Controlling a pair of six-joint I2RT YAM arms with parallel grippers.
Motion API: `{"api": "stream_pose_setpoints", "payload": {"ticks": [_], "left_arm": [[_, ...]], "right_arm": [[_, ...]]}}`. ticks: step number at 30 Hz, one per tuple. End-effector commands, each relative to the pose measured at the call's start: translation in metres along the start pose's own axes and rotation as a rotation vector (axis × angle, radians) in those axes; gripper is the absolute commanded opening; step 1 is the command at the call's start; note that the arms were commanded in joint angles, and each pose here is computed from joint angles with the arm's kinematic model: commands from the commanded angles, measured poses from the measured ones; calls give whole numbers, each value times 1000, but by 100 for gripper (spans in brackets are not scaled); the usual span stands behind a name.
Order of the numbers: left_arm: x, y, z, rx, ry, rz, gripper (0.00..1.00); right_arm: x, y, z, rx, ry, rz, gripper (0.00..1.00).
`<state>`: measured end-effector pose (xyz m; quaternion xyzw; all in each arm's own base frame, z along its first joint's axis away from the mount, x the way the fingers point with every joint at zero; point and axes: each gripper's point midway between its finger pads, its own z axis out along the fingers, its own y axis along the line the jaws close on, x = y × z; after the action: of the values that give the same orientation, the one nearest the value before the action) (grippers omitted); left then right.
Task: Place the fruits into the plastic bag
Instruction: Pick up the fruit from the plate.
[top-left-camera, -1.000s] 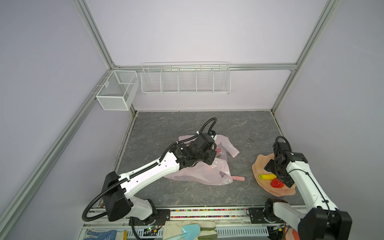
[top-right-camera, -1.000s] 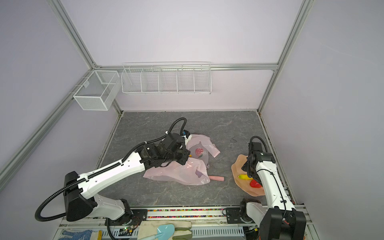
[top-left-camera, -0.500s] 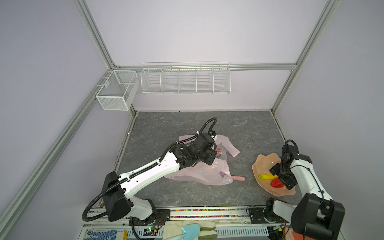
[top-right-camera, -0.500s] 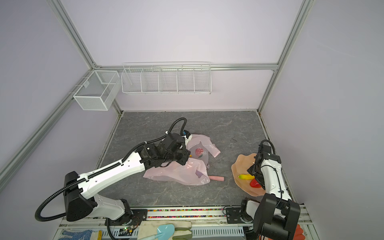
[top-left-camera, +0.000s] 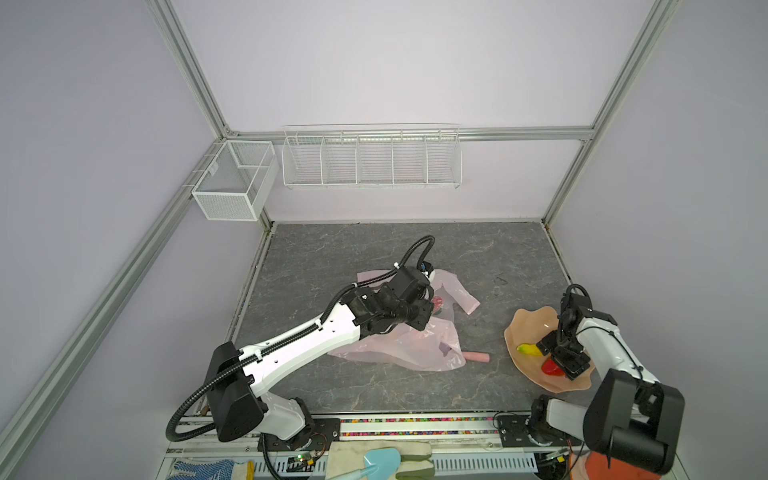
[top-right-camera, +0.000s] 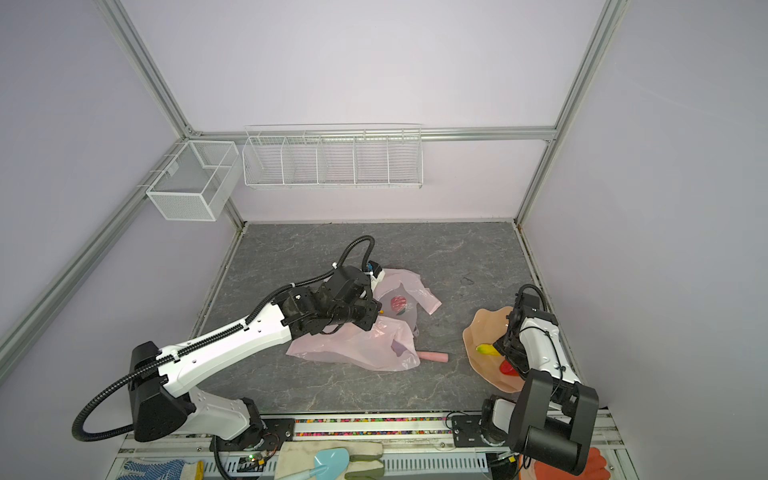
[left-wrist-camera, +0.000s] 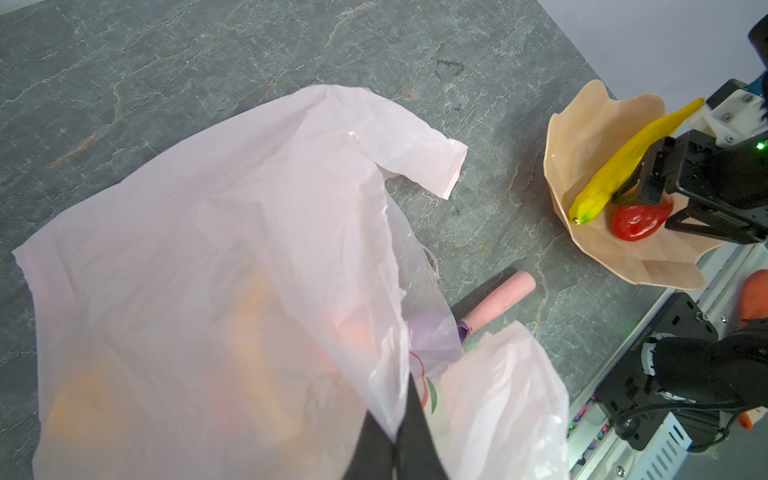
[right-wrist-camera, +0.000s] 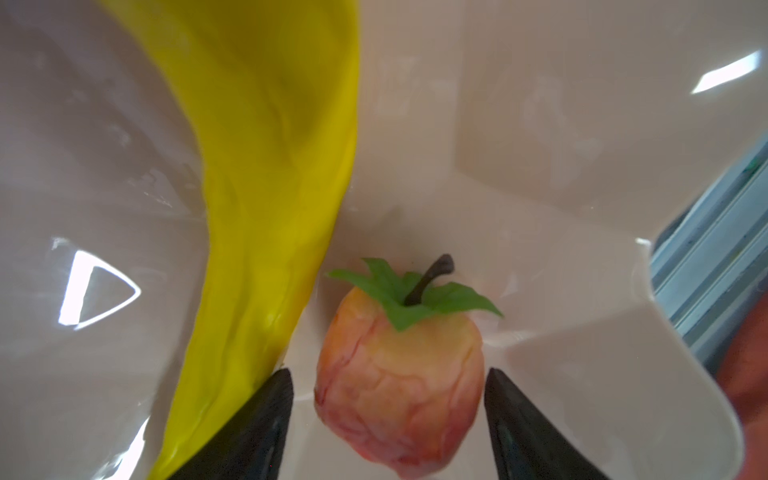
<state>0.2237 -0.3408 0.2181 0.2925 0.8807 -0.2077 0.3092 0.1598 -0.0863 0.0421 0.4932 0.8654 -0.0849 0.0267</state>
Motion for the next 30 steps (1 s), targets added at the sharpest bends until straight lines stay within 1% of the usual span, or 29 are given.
{"api": "stream_pose_setpoints", "payload": {"ticks": [1,5,10,15,19,23,24,30], "left_arm": [[0,-5,5,14,8,6,0],[2,-6,6,20,16,5,0],[3,-5,6,16,19,5,0],[4,-4,5,13,25,2,0],[4,-5,5,16,26,3,0],[4,-5,5,17,25,0,0],[4,-5,5,17,25,0,0],[5,-5,7,17,30,0,0]], "right_arm": [[2,-1,8,6,8,24,73],[3,-1,10,-3,8,31,63],[1,0,3,-24,-19,34,54],[-3,6,-10,-84,-45,39,45],[-7,10,-24,-121,-65,37,42],[-14,17,-47,-193,-105,44,38],[-10,15,-52,-195,-94,43,38],[-14,28,-79,-325,-139,43,38]]}}
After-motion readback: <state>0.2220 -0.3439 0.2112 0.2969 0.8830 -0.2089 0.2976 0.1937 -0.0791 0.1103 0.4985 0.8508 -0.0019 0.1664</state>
